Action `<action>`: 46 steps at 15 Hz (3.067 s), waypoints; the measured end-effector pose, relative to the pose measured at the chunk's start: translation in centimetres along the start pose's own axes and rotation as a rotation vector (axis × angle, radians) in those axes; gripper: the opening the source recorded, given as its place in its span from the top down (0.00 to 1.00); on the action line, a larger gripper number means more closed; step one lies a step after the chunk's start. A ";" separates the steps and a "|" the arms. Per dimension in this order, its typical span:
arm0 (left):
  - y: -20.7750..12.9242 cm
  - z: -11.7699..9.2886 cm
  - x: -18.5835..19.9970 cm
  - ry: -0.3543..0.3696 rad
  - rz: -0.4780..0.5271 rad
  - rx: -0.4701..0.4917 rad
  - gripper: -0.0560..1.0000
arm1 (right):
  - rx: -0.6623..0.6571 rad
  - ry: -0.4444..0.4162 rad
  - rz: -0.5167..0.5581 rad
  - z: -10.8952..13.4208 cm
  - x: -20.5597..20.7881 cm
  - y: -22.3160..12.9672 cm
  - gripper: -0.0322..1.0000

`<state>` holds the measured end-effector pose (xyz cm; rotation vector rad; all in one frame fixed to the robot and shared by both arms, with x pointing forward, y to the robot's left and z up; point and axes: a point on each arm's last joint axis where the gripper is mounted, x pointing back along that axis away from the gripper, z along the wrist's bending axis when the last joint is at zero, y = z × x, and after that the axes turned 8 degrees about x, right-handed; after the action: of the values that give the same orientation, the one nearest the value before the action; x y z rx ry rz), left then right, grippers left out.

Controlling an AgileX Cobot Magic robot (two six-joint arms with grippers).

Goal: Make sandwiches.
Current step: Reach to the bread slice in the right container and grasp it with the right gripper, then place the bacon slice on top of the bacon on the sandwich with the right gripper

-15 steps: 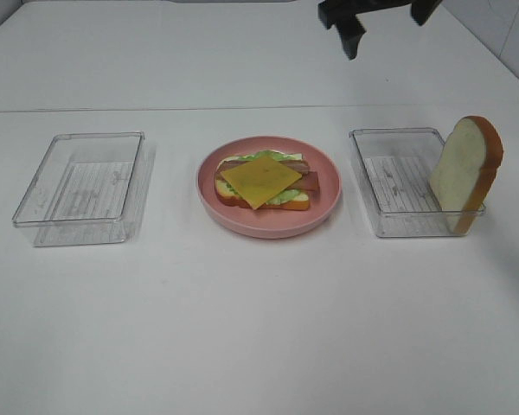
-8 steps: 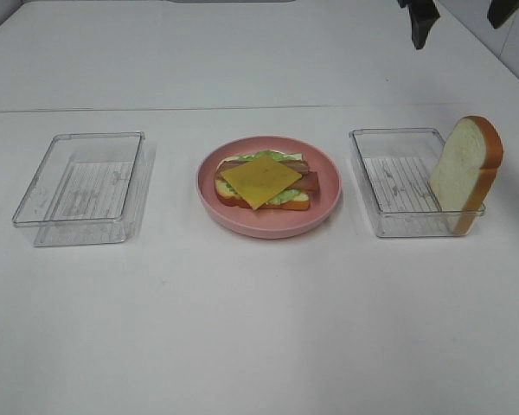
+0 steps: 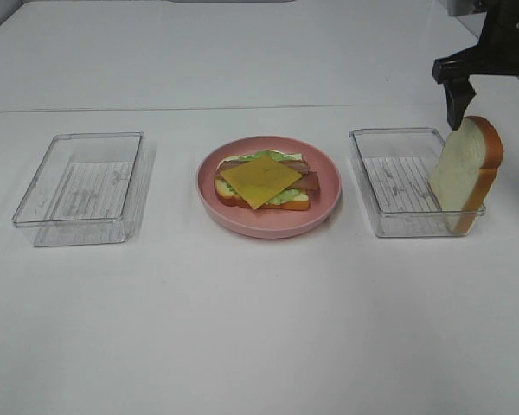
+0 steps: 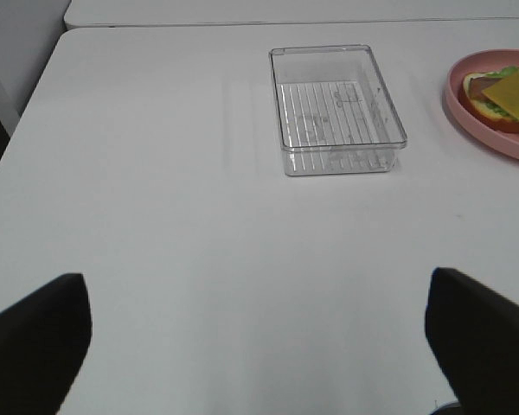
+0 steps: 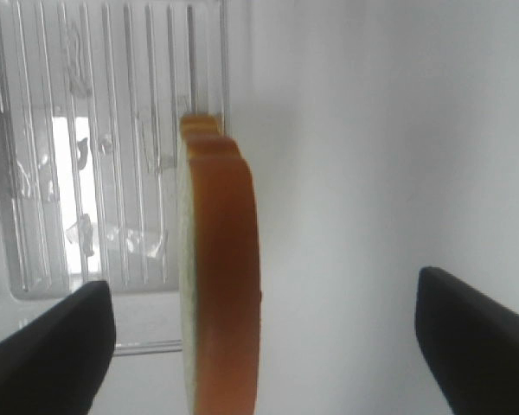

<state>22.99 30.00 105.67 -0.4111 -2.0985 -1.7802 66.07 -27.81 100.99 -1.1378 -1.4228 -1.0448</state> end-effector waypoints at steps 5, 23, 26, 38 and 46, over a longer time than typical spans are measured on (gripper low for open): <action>0.0 0.0 0.0 0.000 0.000 0.000 0.03 | 0.003 0.040 0.060 0.7 -4.0 -1.6 0.09; 0.0 0.0 0.0 0.000 0.000 0.000 0.03 | 0.006 0.183 -0.150 1.4 2.8 -1.8 0.75; 0.0 0.0 0.0 0.000 0.000 0.000 0.03 | 0.028 0.372 -0.249 2.8 5.5 -1.3 0.75; 0.0 0.0 0.0 0.000 0.000 0.000 0.03 | 0.200 0.615 -0.275 20.0 1.7 0.7 0.75; 0.0 0.0 0.0 0.000 0.000 0.000 0.03 | 0.106 0.595 -0.283 20.9 -2.7 2.4 0.75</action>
<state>22.99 30.00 105.67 -0.4111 -2.0985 -1.7802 64.87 -7.27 95.65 -0.4871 -1.1506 -1.3493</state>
